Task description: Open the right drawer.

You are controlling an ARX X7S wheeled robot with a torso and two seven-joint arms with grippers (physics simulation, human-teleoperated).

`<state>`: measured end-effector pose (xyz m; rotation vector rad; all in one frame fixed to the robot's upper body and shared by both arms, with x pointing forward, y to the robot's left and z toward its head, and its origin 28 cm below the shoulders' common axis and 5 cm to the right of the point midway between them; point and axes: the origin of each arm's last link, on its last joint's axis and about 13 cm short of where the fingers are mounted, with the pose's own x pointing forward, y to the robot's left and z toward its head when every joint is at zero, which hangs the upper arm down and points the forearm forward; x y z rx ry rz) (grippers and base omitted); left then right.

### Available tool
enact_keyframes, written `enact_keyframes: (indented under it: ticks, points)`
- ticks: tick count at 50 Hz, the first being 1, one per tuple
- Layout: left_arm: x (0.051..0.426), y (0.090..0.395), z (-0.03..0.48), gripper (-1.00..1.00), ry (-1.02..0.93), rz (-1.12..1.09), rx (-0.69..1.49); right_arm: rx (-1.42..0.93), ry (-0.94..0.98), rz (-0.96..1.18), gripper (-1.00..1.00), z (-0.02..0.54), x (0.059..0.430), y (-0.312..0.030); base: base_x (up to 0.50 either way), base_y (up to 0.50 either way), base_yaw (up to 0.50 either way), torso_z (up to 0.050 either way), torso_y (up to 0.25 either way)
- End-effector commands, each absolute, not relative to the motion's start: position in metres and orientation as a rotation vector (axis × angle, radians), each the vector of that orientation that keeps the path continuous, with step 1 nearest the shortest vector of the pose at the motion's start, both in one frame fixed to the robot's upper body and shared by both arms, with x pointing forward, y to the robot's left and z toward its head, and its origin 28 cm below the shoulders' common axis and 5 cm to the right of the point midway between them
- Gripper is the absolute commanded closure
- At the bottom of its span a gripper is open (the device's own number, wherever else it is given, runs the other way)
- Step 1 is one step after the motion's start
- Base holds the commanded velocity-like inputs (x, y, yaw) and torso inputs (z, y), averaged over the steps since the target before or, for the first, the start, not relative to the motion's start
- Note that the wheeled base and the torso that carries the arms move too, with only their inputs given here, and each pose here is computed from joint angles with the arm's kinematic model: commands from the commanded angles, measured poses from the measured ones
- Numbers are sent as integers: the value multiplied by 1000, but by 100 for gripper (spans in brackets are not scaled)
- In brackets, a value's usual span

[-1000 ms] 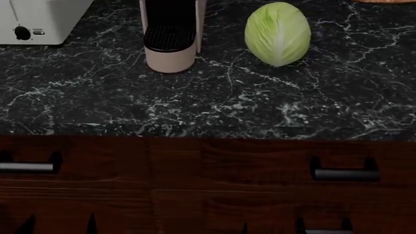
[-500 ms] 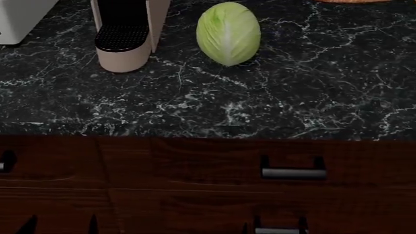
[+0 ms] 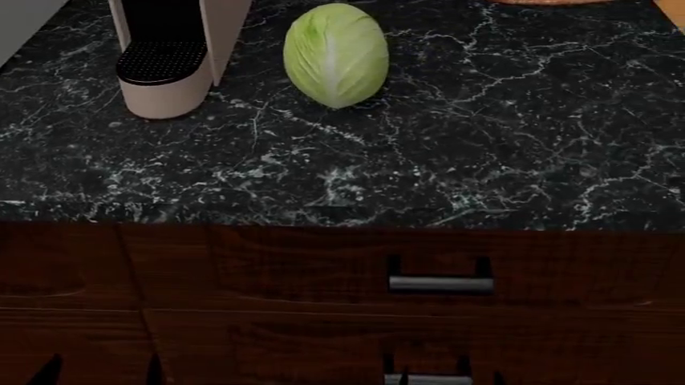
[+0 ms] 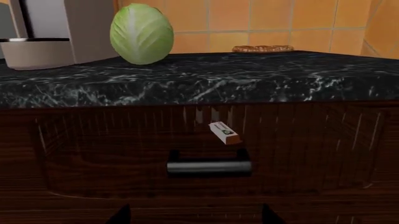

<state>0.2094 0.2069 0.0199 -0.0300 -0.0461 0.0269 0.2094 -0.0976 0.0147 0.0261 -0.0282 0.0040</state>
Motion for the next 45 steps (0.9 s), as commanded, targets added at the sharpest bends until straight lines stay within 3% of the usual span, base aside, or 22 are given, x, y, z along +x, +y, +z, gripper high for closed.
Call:
enact_keyframes:
  ticks: [1, 9, 45]
  points:
    - [210, 208, 20, -100, -45, 30, -37, 27, -27, 4, -100, 15, 209, -97, 0, 0, 0, 0, 0]
    - [208, 207, 20, -100, -56, 13, -11, 26, -29, 5, -100, 15, 209, -97, 0, 0, 0, 0, -23]
    - [208, 207, 19, -100, -51, 11, -12, 37, -31, 0, -100, 15, 209, -98, -1, 0, 0, 0, -250]
